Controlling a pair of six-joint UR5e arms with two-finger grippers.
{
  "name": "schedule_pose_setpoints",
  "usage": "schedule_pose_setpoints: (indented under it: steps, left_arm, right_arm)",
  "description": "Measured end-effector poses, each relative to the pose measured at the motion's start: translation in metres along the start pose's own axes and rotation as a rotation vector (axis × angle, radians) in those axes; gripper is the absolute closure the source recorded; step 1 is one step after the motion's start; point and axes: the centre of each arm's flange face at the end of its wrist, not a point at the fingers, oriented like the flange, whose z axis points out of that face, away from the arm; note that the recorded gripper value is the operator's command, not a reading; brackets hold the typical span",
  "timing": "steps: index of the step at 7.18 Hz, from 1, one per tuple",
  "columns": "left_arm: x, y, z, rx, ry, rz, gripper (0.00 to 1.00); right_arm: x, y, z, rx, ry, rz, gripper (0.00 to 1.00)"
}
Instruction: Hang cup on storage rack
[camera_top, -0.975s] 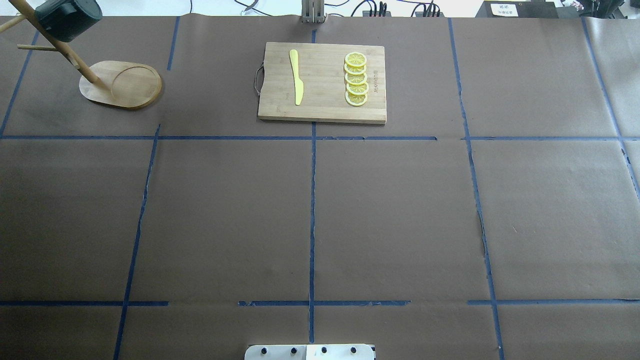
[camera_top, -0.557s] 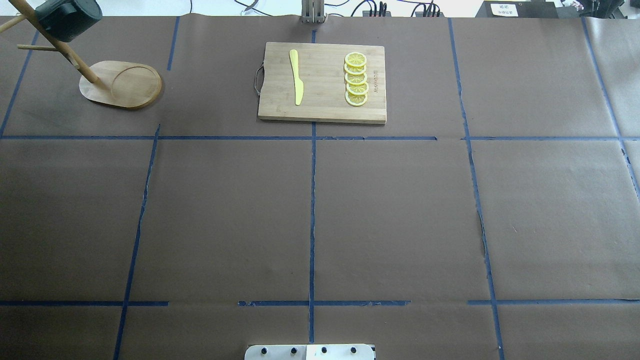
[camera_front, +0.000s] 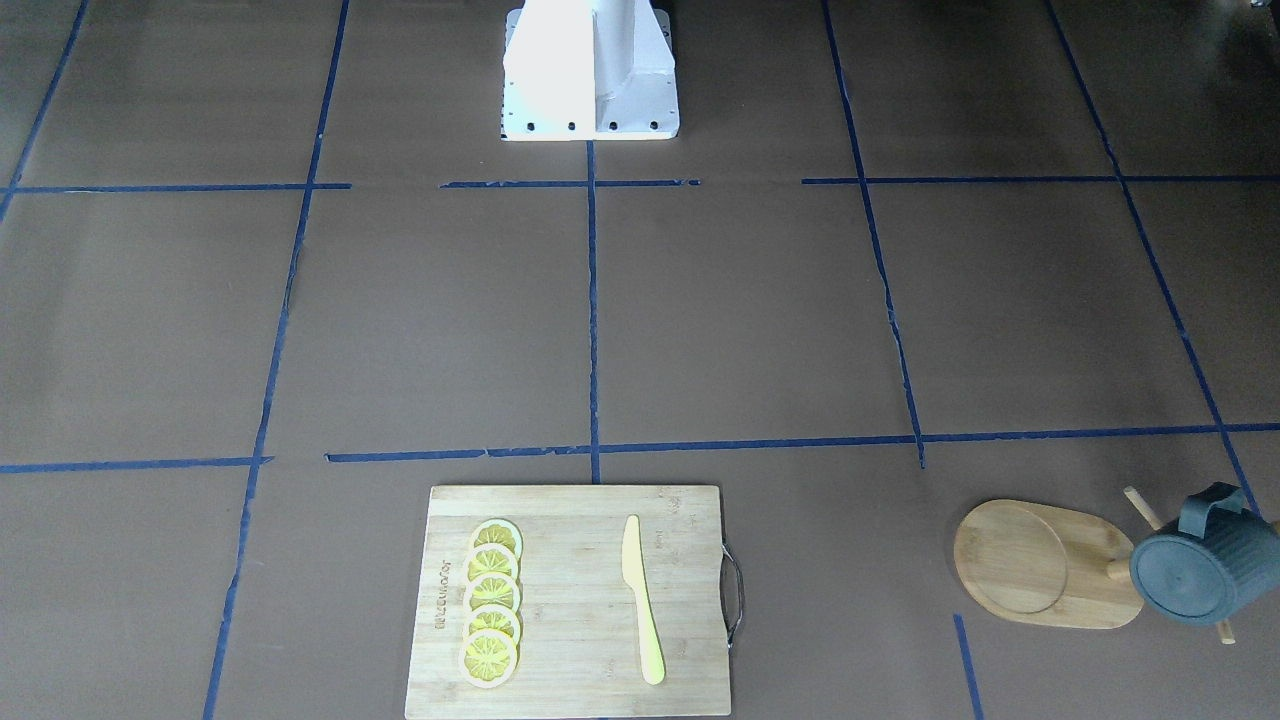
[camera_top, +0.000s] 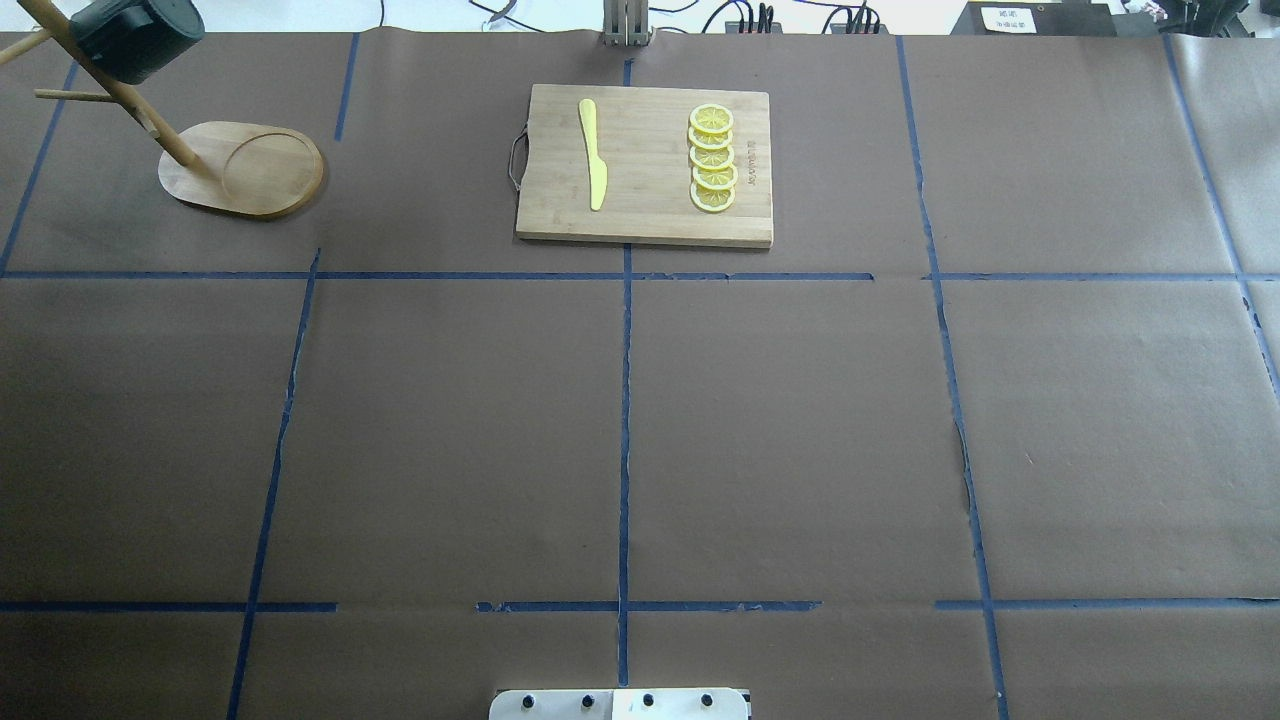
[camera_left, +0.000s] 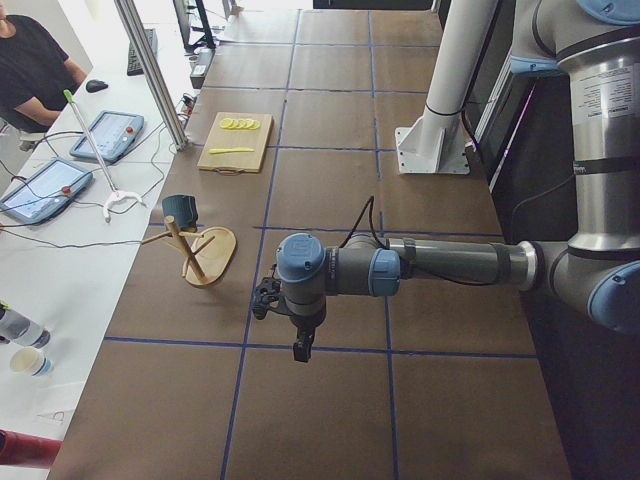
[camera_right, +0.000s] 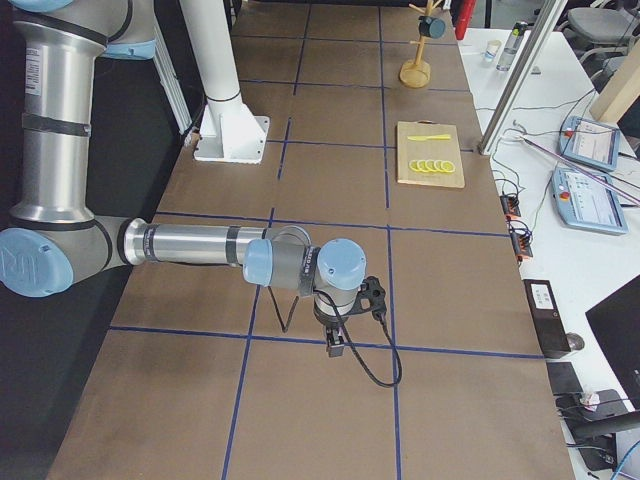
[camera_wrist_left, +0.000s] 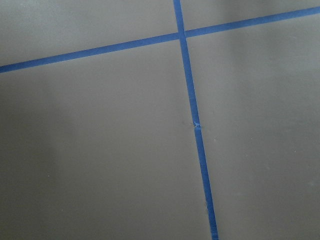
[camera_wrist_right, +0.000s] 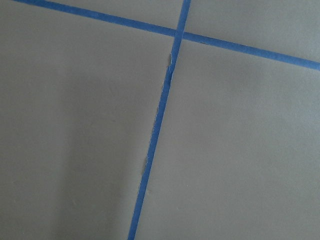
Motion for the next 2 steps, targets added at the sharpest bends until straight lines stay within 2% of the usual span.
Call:
schedule_pose_setpoints:
  steps: [2]
  left_arm:
    - [-0.0016, 0.0027, 0.0013, -0.003, 0.000, -0.004, 0.00]
  right_arm:
    - [0.0008, 0.0023, -0.0017, 0.003, 0.000, 0.004, 0.01]
